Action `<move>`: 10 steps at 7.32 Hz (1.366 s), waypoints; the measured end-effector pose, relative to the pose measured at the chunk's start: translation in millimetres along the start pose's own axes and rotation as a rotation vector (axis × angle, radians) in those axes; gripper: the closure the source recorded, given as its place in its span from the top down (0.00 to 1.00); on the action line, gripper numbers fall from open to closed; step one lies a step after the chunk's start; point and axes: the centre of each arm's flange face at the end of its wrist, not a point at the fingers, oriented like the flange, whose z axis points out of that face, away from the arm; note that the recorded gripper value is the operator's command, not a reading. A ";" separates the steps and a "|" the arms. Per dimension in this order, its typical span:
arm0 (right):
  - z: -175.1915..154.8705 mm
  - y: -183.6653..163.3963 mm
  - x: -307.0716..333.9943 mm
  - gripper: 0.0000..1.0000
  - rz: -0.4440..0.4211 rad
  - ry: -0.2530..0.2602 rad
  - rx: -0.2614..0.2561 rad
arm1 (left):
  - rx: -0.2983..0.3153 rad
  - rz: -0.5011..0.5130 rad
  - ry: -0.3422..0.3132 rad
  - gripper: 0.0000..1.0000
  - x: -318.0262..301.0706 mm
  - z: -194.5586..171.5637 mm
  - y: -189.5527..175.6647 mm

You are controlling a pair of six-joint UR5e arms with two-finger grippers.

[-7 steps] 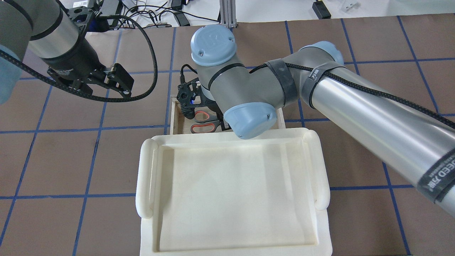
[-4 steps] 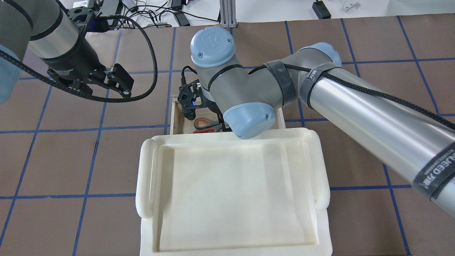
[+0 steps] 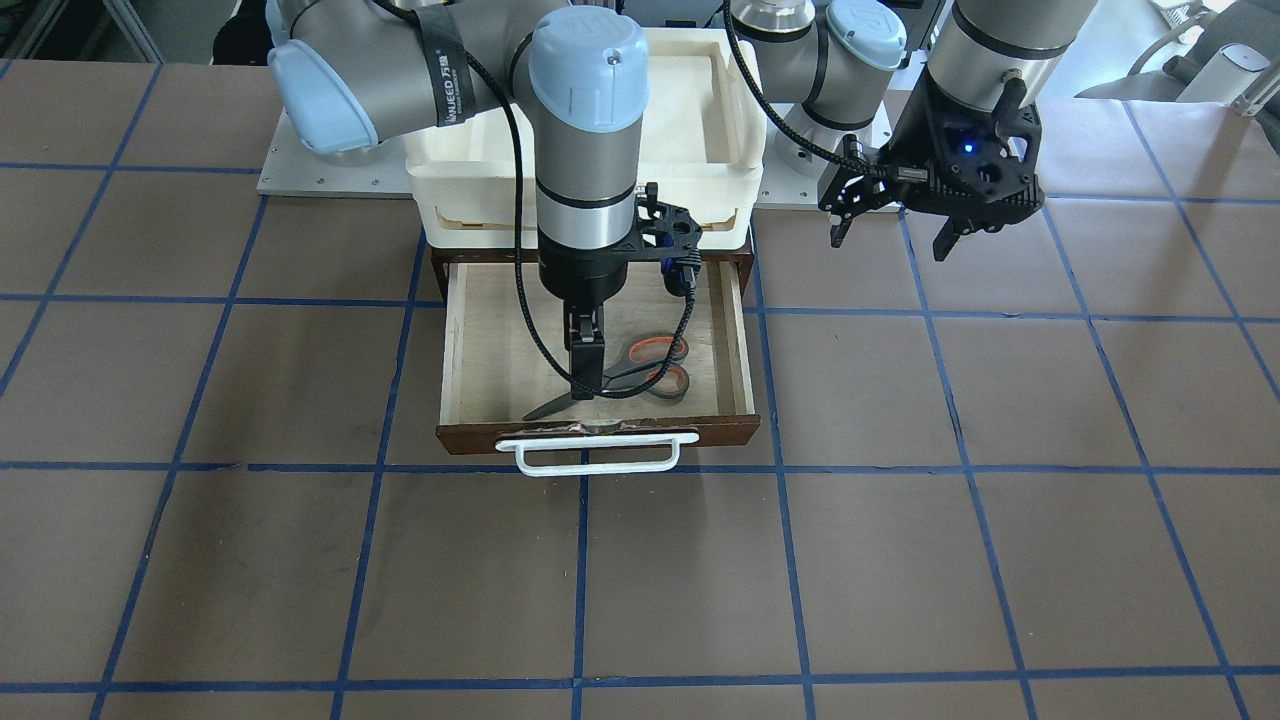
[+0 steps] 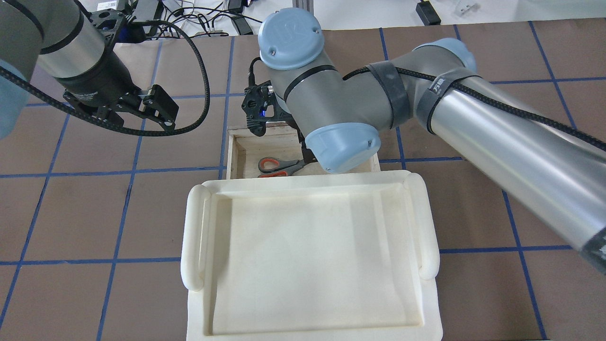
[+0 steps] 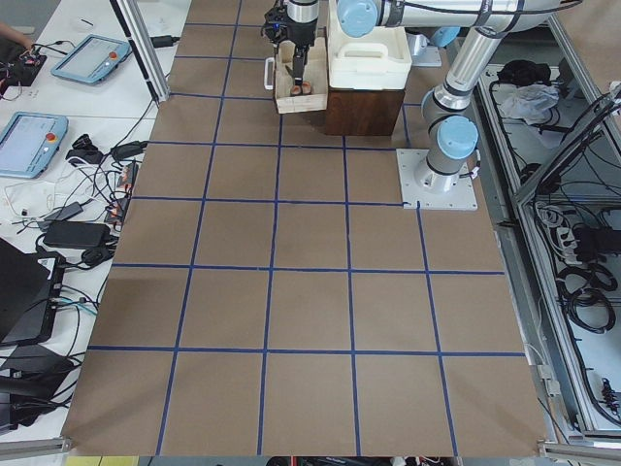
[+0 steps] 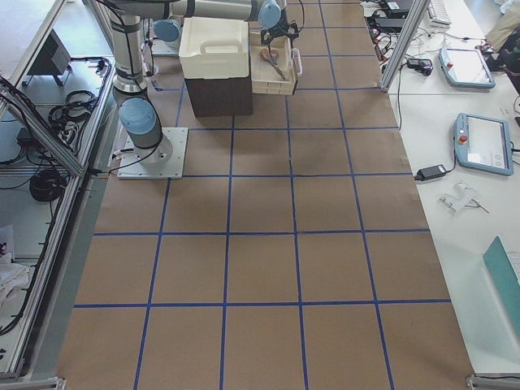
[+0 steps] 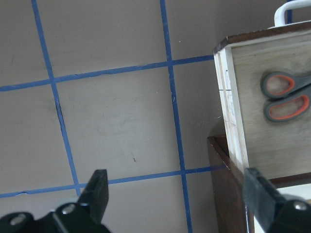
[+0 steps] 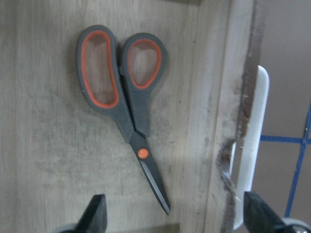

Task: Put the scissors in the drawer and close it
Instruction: 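Raise the right gripper away from the drawer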

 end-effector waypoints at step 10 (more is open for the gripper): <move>-123.8 178.8 11.7 1.00 0.984 0.068 -0.005 | 0.001 -0.034 -0.027 1.00 -16.3 17.6 -28.1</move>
